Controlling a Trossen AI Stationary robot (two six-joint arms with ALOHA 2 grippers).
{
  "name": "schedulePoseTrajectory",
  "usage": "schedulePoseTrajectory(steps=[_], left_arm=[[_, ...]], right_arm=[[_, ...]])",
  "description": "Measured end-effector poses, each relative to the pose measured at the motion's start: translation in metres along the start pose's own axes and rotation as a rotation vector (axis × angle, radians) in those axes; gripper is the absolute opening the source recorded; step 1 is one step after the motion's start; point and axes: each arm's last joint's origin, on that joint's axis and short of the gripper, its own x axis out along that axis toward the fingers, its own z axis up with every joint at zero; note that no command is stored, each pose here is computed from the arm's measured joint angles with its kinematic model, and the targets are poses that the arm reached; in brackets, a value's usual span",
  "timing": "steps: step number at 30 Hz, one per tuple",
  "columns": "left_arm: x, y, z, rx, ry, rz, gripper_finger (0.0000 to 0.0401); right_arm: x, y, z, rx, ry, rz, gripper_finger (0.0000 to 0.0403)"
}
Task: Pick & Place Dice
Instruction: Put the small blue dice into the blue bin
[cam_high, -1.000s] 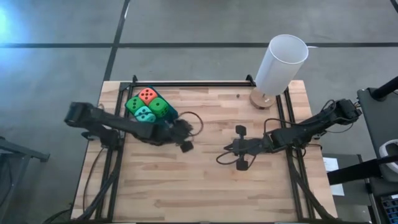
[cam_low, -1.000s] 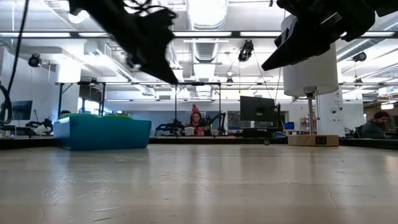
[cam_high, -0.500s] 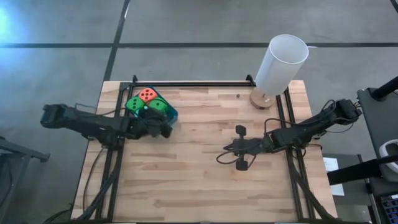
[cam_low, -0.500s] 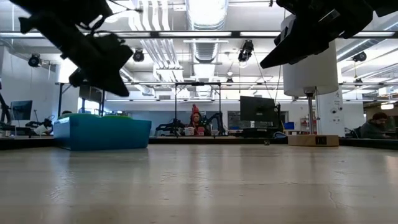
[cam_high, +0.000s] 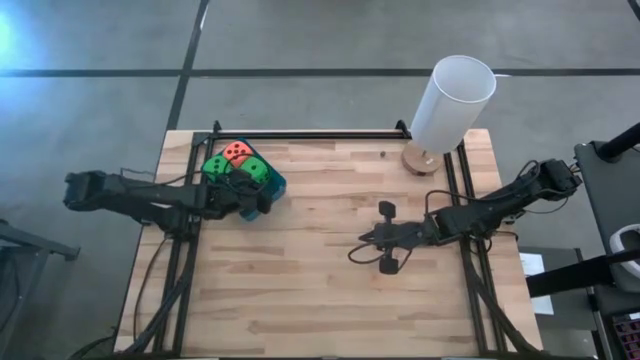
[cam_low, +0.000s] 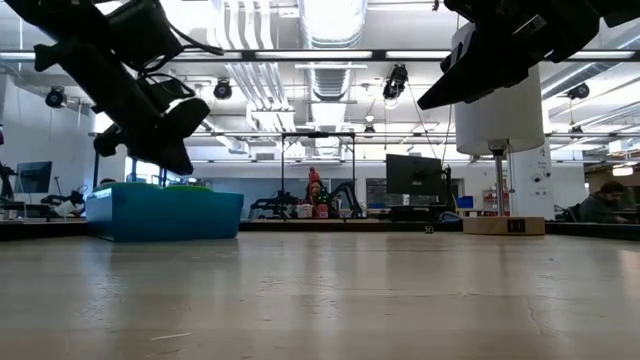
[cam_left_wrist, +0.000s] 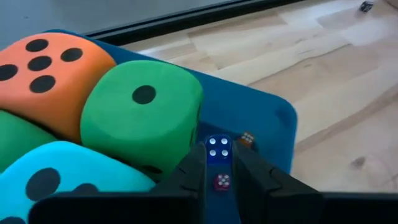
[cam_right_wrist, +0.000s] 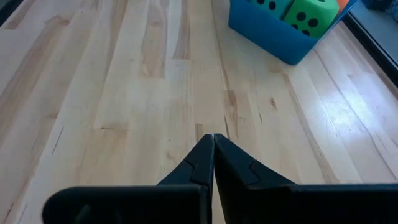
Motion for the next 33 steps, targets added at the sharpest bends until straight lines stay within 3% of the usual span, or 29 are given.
schedulePoseTrajectory(steps=[13, 33], left_arm=[[0.003, 0.004, -0.005, 0.006, 0.030, -0.001, 0.0093], [0.010, 0.016, -0.003, 0.032, 0.067, 0.092, 0.0096]], right_arm=[[0.000, 0.000, 0.000, 0.000, 0.000, 0.000, 0.0008], [0.000, 0.000, 0.000, 0.002, -0.004, 0.000, 0.0008]])
